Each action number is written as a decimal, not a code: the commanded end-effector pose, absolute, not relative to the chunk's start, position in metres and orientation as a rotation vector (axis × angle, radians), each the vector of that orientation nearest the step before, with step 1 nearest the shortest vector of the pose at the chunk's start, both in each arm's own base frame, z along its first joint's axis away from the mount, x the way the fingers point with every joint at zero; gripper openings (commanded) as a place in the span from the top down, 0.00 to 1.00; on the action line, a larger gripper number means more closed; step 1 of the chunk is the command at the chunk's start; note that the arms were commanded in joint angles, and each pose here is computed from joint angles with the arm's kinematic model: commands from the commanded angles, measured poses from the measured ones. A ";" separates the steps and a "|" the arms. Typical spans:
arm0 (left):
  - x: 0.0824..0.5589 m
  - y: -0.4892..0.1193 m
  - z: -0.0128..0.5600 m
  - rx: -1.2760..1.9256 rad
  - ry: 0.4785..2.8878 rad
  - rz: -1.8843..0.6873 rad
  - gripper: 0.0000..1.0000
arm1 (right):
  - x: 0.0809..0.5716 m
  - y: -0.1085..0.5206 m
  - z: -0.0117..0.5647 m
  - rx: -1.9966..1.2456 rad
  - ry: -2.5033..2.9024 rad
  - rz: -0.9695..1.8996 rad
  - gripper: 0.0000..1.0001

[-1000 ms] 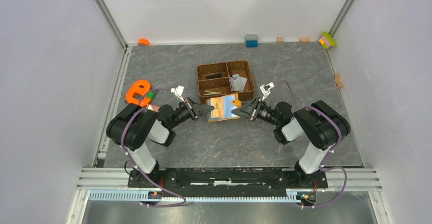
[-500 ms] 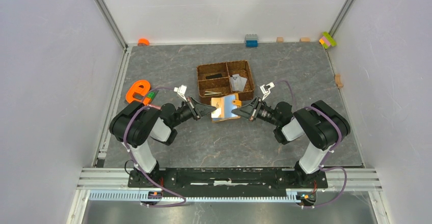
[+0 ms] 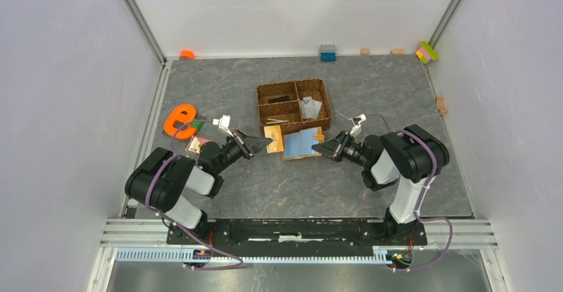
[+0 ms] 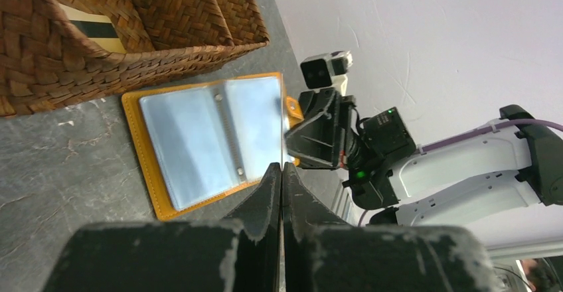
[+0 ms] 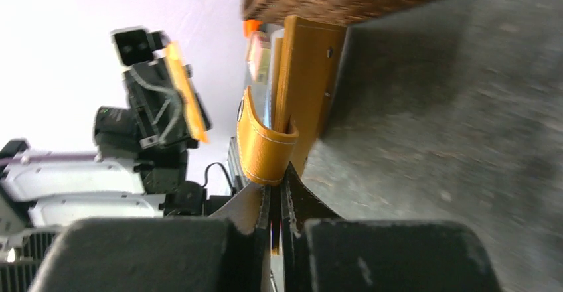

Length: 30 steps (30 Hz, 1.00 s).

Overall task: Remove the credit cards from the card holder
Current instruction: Place the card holder at the center of the board, then place the credit card in the storage box.

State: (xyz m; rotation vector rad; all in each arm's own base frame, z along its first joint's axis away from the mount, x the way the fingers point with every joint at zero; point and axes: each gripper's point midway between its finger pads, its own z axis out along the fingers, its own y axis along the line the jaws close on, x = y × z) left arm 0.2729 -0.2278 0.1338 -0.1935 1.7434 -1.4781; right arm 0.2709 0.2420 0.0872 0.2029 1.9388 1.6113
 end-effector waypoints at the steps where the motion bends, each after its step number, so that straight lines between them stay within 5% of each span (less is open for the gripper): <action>1: 0.278 -0.216 0.137 -0.175 1.709 -1.366 0.98 | 0.275 0.230 0.155 0.020 1.545 1.643 0.90; 7: 0.275 -0.210 0.144 -0.153 1.683 -1.314 0.98 | 0.288 0.221 0.125 0.022 1.701 1.415 0.67; 15: 0.266 -0.212 0.162 -0.093 1.611 -1.328 0.98 | 0.297 0.185 0.122 -0.025 1.736 1.014 0.12; 30: 0.295 -0.214 0.174 -0.149 1.742 -0.911 0.98 | 0.289 0.169 0.139 -0.066 1.648 0.847 0.11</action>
